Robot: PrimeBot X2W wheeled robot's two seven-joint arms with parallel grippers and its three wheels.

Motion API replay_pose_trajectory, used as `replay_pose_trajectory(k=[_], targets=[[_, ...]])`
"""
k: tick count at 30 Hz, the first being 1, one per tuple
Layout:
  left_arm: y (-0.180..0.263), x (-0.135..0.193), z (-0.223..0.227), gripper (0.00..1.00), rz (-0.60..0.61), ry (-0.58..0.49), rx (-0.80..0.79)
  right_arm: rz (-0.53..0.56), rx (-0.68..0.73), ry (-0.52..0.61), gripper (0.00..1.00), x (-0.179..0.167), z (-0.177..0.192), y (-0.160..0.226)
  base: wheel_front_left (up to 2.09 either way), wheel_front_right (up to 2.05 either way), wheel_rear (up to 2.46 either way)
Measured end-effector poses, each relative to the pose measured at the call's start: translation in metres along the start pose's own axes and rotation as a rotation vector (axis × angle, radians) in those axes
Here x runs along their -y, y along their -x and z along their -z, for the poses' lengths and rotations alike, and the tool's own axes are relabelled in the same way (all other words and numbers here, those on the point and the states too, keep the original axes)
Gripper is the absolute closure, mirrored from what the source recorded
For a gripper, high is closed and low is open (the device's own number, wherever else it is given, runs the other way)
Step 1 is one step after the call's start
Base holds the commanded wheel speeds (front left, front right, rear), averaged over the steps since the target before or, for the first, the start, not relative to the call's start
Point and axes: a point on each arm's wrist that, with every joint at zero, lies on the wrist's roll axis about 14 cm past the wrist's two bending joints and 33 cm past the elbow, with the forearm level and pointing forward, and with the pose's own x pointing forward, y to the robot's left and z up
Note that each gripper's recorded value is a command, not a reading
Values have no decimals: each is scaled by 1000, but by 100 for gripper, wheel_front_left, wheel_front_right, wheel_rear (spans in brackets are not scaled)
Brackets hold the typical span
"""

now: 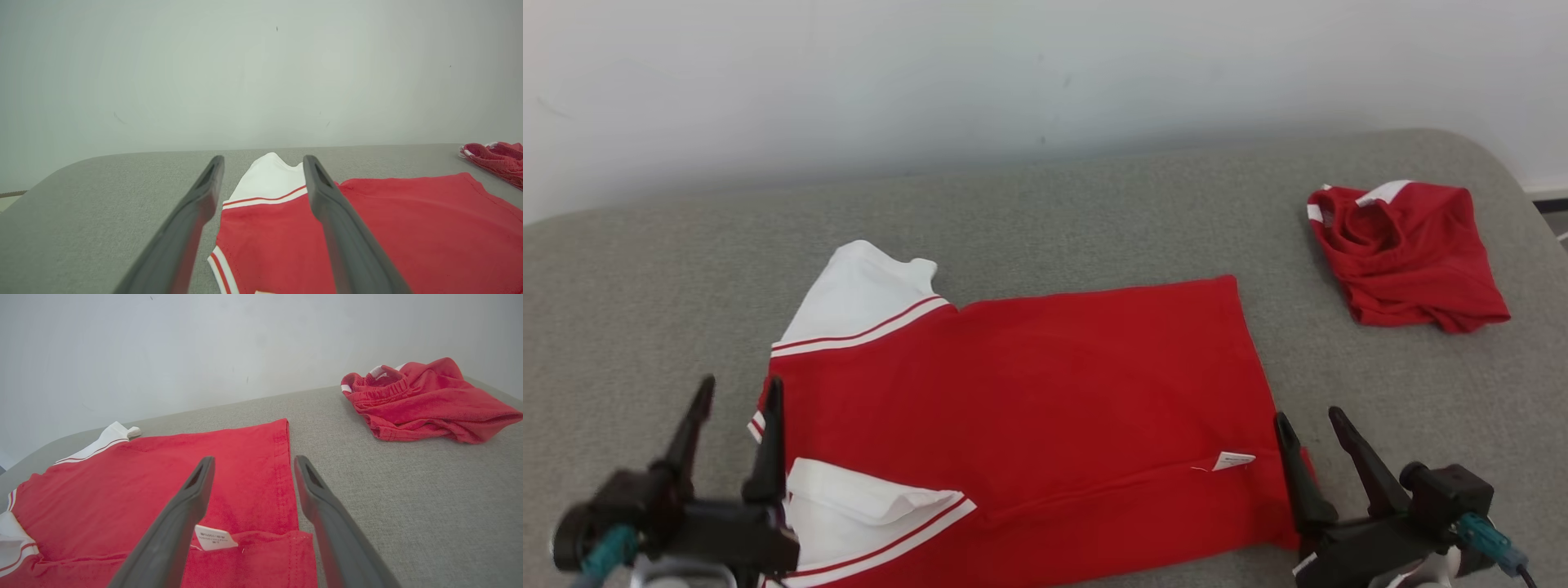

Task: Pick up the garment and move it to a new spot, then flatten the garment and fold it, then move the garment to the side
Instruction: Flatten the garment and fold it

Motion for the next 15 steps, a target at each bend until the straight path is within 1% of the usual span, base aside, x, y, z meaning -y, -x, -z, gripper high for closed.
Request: replay_pose_trajectory(k=[1,5,11,13,15], targets=[[-16,2,-6,0,25,-15,23,0,8,1,0,0,-3,-3,0,0,0],[-50,6,-15,0,71,-40,57,-6,34,3,0,-1,-11,-10,0,0,0],[-98,11,-1,0,113,-48,-11,-4,48,-1,0,1,-15,-20,0,0,0],[-113,14,4,0,123,-28,-23,1,49,-1,0,4,-15,-24,0,0,0],[-125,18,16,0,139,-36,-59,6,63,9,0,8,-19,-31,0,0,0]])
